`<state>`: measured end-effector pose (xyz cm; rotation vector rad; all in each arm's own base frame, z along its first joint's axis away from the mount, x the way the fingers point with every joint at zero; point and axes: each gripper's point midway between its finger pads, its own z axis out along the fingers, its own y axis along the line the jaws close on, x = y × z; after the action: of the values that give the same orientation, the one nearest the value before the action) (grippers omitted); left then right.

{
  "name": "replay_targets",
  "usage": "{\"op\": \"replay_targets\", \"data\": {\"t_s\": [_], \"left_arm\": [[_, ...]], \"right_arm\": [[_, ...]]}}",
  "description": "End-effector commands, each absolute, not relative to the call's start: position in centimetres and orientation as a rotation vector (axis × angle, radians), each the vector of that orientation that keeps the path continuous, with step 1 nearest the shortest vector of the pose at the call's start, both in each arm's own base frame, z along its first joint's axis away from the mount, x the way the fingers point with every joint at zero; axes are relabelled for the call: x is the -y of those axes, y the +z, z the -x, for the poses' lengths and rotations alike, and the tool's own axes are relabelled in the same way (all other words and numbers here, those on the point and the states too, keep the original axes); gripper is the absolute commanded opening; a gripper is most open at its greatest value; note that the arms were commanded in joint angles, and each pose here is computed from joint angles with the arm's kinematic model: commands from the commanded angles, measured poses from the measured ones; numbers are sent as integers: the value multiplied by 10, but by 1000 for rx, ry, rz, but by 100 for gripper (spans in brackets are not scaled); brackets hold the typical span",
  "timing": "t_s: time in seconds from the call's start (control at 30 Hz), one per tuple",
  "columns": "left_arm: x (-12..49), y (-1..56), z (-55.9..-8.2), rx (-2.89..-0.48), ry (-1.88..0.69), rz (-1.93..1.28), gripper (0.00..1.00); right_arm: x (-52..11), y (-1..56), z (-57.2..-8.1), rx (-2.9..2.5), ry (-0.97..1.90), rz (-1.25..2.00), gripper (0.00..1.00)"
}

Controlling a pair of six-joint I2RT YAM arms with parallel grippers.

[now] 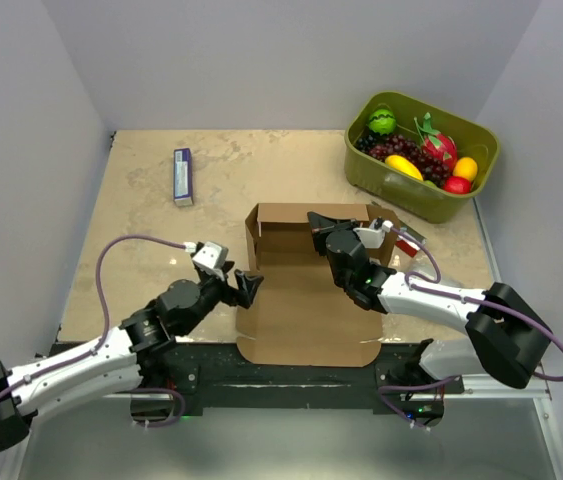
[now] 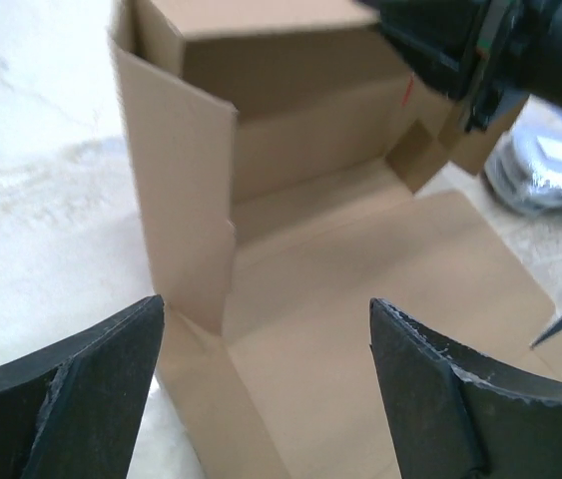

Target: Fold the paper box

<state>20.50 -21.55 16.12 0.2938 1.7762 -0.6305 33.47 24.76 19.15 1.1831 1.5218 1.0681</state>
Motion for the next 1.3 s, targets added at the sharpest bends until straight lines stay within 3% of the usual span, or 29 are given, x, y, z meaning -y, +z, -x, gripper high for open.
{"op": "replay_targets", "data": {"t_s": [0.0, 0.17, 0.5, 0.73, 1.03, 1.27], "left_arm": [[195, 182, -223, -1720, -594, -292, 87], [196, 211, -236, -1613, -629, -286, 86], [179, 209, -272, -1567, -566, -269, 81], [228, 202, -272, -1536, -706, -533, 81], [226, 188, -289, -1570, -629, -539, 78], [210, 193, -265, -1541, -658, -495, 90]], "right_arm": [[-229, 139, -322, -1670, 820, -1115, 0], [-228, 140, -321, -1670, 823, -1111, 0], [-225, 141, -320, -1659, 830, -1116, 0], [-226, 141, -321, -1659, 823, -1110, 0], [-225, 146, -322, -1649, 822, -1096, 0], [-222, 152, -321, -1637, 818, -1087, 0]]}}
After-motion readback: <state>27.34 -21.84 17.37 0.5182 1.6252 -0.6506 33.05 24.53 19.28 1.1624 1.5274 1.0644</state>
